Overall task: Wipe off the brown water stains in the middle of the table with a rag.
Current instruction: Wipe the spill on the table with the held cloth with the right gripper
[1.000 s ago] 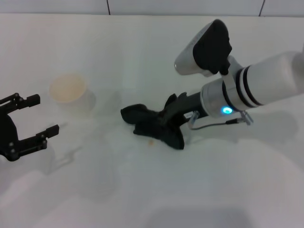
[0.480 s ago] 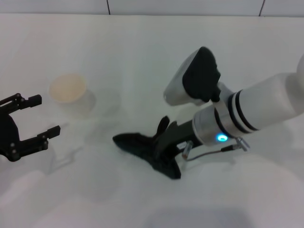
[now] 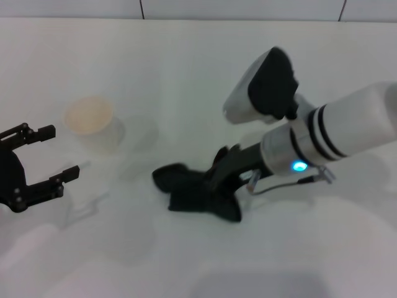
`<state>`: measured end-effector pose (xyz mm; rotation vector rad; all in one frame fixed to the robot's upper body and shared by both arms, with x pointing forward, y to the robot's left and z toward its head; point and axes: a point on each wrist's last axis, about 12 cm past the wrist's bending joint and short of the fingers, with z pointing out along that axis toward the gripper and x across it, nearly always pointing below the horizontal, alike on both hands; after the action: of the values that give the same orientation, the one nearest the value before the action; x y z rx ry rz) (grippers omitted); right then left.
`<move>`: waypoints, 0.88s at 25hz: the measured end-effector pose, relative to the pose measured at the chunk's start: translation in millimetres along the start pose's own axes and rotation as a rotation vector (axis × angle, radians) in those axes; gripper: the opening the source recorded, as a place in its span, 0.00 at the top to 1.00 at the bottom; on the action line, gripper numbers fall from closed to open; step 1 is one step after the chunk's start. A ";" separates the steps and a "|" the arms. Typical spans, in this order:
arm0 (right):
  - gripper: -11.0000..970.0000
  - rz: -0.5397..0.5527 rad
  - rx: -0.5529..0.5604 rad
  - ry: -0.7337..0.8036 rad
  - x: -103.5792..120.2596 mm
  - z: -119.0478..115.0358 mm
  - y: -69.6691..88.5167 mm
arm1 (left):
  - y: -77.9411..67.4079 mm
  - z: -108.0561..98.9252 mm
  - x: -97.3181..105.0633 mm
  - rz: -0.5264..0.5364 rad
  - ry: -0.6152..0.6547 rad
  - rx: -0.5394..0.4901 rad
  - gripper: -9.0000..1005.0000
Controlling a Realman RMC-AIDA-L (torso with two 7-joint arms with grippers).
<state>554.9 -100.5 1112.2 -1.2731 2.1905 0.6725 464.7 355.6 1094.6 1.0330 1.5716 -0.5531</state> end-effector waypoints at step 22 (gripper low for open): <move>0.85 0.139 0.183 -0.091 33.3 -50.3 -48.9 | -1.2 1.7 2.5 -0.015 0.006 0.003 0.23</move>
<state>574.7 -175.1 1120.3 -0.9871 2.2233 0.5564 464.6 354.4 1091.6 1.0263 1.5854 -0.5629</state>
